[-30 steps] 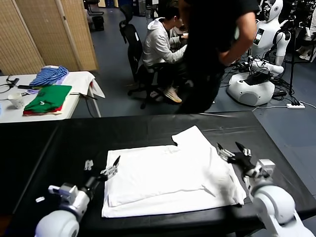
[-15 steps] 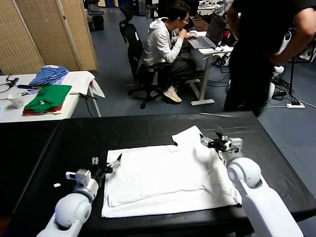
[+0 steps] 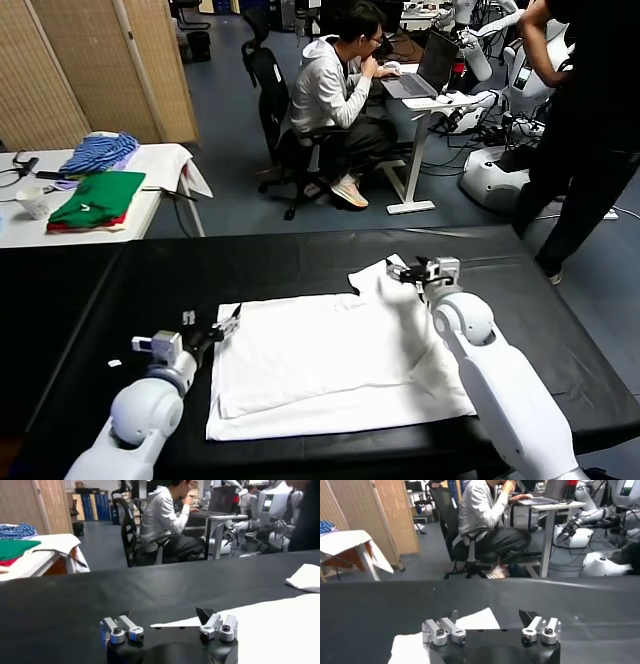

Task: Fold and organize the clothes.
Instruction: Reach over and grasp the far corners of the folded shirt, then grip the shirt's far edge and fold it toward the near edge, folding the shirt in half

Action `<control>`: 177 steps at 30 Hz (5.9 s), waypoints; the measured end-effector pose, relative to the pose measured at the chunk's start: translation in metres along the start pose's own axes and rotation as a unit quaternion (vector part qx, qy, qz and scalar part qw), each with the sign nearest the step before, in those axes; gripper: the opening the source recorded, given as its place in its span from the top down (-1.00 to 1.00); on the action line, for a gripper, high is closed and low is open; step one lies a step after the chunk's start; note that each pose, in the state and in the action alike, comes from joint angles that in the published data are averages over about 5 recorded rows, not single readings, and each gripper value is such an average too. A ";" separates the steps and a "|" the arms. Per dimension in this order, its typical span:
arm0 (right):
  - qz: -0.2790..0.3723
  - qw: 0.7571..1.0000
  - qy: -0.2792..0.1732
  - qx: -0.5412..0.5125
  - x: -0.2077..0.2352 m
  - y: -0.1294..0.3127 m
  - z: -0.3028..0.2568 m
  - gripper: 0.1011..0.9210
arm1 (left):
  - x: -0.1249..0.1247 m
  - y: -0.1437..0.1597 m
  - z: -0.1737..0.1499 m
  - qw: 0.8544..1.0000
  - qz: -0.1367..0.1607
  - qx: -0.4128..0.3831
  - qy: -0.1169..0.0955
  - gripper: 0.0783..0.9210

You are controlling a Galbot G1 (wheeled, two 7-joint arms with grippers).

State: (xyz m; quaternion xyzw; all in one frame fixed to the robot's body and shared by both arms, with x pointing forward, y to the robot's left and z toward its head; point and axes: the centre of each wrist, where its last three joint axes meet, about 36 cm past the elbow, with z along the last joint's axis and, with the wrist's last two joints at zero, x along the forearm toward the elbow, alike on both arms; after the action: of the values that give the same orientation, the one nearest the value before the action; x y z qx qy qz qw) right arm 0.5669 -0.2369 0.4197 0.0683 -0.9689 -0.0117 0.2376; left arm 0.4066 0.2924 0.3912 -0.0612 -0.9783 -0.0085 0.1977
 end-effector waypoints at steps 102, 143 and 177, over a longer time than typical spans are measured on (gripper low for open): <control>-0.012 0.996 -0.074 -0.047 0.130 -0.006 0.019 0.90 | 0.047 -0.014 -0.016 0.998 0.031 0.053 0.001 0.82; 0.078 0.996 0.022 -0.044 0.270 0.024 0.059 0.90 | 0.131 -0.038 -0.013 0.995 0.010 0.032 0.093 0.82; 0.105 0.992 0.045 -0.051 0.258 0.018 0.071 0.90 | 0.146 -0.040 -0.020 0.990 0.032 0.034 0.136 0.82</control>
State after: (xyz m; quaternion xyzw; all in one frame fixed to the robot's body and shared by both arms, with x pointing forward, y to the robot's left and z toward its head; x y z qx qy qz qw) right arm 0.3049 -0.2550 0.4759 -0.0461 -0.9572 -0.0332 0.2838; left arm 0.2756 0.2687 0.4666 -0.0836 -0.9398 0.0227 0.3306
